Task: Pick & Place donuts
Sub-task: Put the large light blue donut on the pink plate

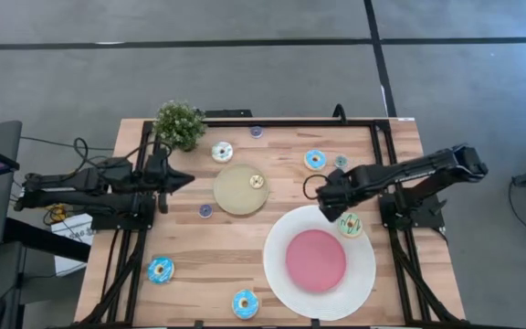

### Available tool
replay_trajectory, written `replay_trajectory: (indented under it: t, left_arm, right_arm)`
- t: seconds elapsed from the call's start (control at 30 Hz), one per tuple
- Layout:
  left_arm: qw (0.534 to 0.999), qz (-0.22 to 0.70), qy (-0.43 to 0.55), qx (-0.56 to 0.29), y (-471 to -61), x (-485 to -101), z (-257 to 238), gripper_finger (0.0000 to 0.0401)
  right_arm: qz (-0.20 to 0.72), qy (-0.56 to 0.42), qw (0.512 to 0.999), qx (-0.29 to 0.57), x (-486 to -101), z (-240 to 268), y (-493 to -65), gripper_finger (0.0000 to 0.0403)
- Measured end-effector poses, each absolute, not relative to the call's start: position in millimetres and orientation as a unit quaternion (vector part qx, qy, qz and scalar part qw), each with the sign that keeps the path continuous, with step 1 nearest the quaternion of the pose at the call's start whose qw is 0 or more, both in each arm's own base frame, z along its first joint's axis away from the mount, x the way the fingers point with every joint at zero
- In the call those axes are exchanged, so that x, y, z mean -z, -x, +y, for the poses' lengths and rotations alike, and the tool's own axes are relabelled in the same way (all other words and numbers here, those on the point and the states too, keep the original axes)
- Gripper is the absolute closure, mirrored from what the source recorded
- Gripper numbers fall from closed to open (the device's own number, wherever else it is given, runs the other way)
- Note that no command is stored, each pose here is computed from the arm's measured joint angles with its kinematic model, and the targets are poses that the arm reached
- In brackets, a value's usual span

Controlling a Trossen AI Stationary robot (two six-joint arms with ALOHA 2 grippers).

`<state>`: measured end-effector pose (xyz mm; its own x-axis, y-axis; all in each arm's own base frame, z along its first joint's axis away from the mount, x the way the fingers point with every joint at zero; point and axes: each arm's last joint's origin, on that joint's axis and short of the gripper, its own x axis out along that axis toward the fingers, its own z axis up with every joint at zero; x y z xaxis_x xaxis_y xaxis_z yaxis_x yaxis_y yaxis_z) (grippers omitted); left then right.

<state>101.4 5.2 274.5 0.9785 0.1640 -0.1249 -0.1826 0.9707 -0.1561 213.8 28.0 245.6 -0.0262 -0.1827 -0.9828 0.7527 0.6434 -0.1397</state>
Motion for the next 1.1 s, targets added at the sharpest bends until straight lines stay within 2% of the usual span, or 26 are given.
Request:
replay_trajectory:
  t: [0.13, 0.27, 0.43, 0.7, 1.1]
  left_arm:
    - [0.991, 0.055, 0.084, -0.085, -101.5, -274.7, 5.1, 0.0401]
    - [0.991, 0.055, 0.084, -0.085, -101.5, -274.7, 5.1, 0.0401]
    - [0.991, 0.055, 0.084, -0.086, -101.5, -274.7, 5.1, 0.0401]
    - [0.990, 0.054, 0.094, -0.086, -101.5, -274.7, 5.1, 0.0401]
    - [0.990, 0.054, 0.089, -0.091, -101.5, -274.7, 5.4, 0.0401]
  right_arm:
    - [0.660, -0.200, 0.644, 0.332, -252.0, 27.0, -200.4, 0.0195]
    - [0.673, -0.194, 0.648, 0.300, -254.5, 22.1, -194.6, 0.0168]
    - [0.694, -0.211, 0.627, 0.284, -228.1, 13.6, -177.8, 0.0168]
    - [0.666, -0.250, 0.650, 0.267, -193.8, 15.9, -165.3, 0.0187]
    - [0.673, -0.269, 0.646, 0.241, -168.1, 24.7, -158.2, 0.0152]
